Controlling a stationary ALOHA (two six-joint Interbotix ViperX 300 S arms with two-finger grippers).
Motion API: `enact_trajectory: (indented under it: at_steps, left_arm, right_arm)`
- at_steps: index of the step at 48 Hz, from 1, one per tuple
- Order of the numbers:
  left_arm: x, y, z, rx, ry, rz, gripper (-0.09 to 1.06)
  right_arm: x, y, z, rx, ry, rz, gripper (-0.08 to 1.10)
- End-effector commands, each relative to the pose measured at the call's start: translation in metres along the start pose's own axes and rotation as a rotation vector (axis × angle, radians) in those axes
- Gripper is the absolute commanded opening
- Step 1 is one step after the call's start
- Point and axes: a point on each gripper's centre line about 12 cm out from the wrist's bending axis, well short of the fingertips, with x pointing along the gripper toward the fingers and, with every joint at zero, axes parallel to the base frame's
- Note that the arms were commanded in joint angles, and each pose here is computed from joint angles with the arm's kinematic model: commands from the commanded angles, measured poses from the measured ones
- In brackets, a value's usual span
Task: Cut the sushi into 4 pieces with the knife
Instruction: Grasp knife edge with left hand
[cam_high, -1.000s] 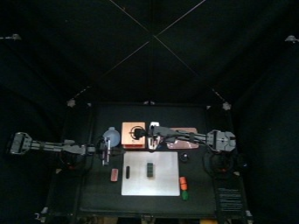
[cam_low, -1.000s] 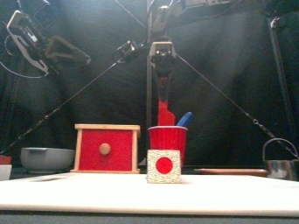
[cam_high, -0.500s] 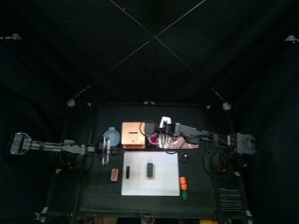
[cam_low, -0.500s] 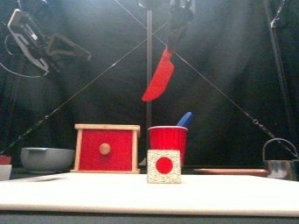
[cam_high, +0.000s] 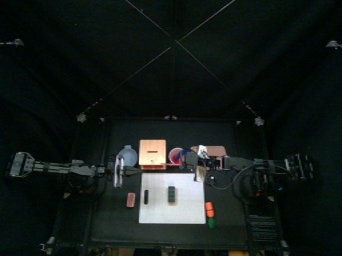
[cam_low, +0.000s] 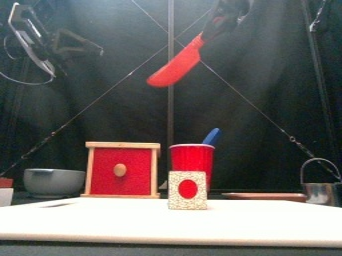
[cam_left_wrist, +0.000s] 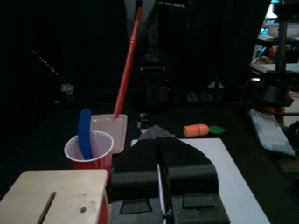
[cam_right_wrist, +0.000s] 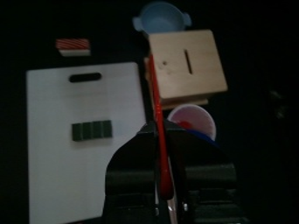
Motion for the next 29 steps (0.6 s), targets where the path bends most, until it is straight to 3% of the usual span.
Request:
enact_trajectory:
  at_steps: [1, 9, 16, 22, 29]
  left_arm:
    - [0.002, 0.000, 0.010, 0.008, -0.057, 0.000, 0.10]
    - [0.001, 0.000, 0.014, 0.011, -0.101, -0.002, 0.10]
    - [0.002, 0.000, 0.013, 0.002, -0.095, 0.000, 0.12]
    - [0.007, 0.000, 0.010, -0.010, -0.060, 0.001, 0.22]
    - [0.018, -0.006, 0.009, -0.001, -0.004, -0.025, 0.43]
  right_arm:
    - [-0.011, 0.003, -0.009, 0.006, -0.182, 0.028, 0.14]
    - [-0.007, 0.011, -0.032, 0.017, -0.335, 0.077, 0.14]
    - [0.002, 0.017, -0.052, 0.022, -0.426, 0.115, 0.13]
    - [0.014, 0.023, -0.066, 0.045, -0.478, 0.150, 0.13]
    - [0.026, 0.018, -0.081, 0.082, -0.498, 0.147, 0.13]
